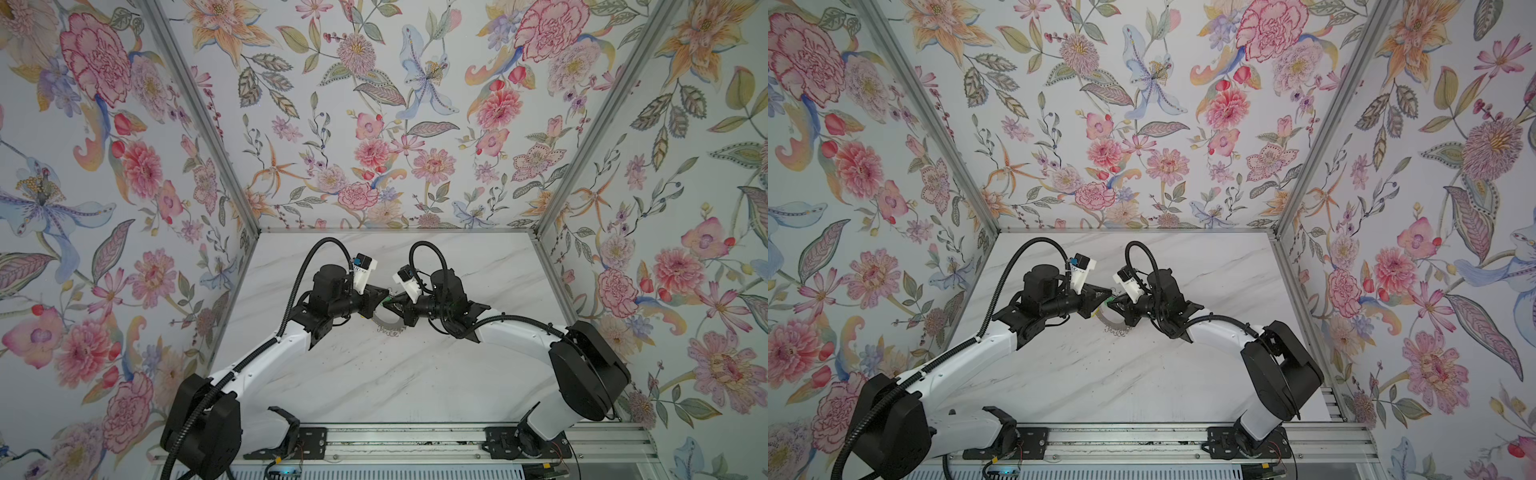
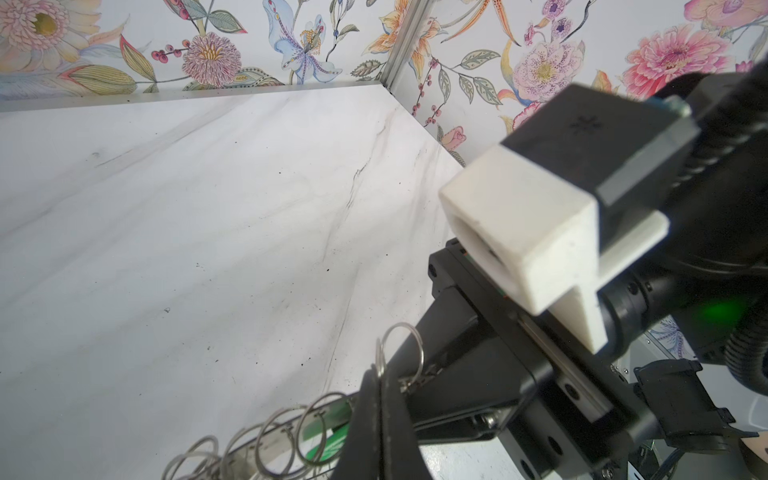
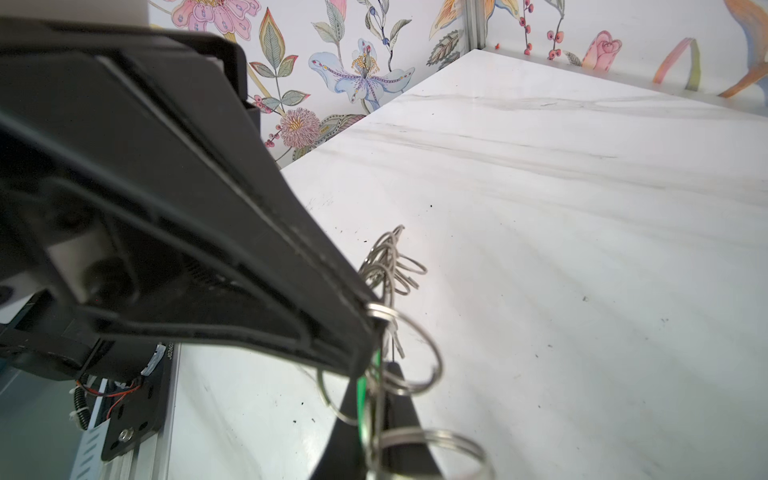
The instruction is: Remove the keys from the keyring
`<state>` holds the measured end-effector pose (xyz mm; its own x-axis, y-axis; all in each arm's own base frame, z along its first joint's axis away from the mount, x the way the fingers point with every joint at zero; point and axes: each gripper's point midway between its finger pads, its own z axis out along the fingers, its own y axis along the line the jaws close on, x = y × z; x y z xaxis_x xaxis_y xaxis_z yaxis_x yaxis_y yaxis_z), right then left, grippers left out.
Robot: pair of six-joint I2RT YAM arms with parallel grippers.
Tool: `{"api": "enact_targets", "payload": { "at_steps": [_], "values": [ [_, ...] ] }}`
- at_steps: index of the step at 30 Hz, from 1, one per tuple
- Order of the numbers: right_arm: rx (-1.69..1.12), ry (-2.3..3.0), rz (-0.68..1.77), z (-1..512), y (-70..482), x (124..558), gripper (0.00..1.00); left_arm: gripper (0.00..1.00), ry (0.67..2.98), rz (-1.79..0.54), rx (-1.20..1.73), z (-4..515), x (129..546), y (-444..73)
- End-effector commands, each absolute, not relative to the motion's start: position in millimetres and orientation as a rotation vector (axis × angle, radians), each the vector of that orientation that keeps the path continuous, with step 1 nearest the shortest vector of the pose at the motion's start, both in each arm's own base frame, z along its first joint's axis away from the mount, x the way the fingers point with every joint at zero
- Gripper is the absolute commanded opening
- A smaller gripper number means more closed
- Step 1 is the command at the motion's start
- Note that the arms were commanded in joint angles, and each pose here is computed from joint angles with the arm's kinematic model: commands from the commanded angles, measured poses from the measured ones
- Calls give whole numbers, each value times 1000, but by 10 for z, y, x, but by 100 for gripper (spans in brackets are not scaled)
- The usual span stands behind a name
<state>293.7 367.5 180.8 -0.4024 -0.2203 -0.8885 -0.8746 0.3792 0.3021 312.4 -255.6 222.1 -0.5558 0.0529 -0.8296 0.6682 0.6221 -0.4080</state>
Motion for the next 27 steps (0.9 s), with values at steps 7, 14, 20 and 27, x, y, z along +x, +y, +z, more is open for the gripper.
{"api": "enact_targets", "payload": {
  "at_steps": [7,14,20,27],
  "values": [
    [-943,1940,600,1558,3314,3185,0,0,2011,-928,569,2294,3134,-2484],
    [-961,1896,343,1486,3098,3275,0,1,2046,-932,602,2251,3107,-2476],
    [-983,1827,145,1461,2965,3308,0,0,2100,-925,658,2202,3040,-2444],
    [-983,1793,-92,1366,2870,3394,0,0,2304,-878,769,1994,2833,-2347]
  ]
}}
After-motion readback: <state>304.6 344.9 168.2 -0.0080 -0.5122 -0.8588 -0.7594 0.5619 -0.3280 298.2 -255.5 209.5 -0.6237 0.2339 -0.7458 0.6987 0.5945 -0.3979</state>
